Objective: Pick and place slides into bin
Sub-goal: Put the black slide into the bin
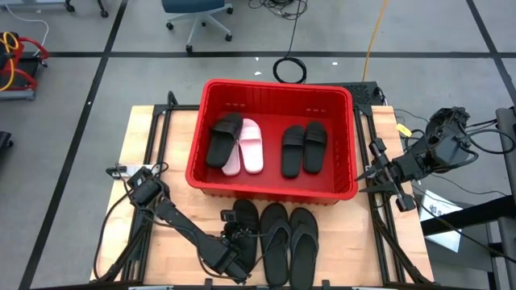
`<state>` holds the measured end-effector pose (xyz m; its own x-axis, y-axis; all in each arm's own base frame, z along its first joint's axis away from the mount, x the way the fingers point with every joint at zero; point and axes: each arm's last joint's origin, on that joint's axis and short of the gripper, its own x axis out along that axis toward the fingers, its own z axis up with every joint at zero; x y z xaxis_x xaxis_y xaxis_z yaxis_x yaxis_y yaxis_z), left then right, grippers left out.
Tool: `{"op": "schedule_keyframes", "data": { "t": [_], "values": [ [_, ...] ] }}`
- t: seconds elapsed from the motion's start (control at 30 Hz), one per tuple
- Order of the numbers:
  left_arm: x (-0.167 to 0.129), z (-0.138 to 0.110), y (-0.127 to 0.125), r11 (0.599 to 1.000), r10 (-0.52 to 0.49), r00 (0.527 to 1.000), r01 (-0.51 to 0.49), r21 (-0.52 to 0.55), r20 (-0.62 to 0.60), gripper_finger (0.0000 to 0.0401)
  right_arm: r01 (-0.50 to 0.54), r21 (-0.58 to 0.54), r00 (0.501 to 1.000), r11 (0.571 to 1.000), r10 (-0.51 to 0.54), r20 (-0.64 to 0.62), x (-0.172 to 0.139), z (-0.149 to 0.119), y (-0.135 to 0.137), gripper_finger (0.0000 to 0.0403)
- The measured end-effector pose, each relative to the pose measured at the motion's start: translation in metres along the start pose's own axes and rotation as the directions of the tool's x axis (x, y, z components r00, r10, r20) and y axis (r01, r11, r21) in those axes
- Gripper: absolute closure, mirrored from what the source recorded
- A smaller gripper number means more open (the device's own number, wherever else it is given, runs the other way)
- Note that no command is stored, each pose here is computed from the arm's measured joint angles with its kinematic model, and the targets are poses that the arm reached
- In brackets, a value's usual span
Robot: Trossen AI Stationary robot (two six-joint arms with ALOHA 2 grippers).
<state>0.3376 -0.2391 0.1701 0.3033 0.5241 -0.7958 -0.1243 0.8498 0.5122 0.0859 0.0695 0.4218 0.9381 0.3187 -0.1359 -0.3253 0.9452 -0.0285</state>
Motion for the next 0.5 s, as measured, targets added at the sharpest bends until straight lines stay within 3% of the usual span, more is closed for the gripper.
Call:
{"op": "schedule_keyframes", "data": {
  "t": [0.27,0.5],
  "values": [
    [-0.008,0.000,0.012,0.998,-0.059,0.996,0.059,-0.004,-0.063,0.0398,0.000,0.000,1.000,1.000,0.000,0.000,0.000,0.000,0.000,0.0287],
    [-0.039,0.002,0.046,0.987,-0.160,0.983,0.159,-0.021,-0.089,0.0399,0.000,-0.003,1.000,1.000,0.000,0.001,0.000,0.000,0.000,0.0287]
  ]
}}
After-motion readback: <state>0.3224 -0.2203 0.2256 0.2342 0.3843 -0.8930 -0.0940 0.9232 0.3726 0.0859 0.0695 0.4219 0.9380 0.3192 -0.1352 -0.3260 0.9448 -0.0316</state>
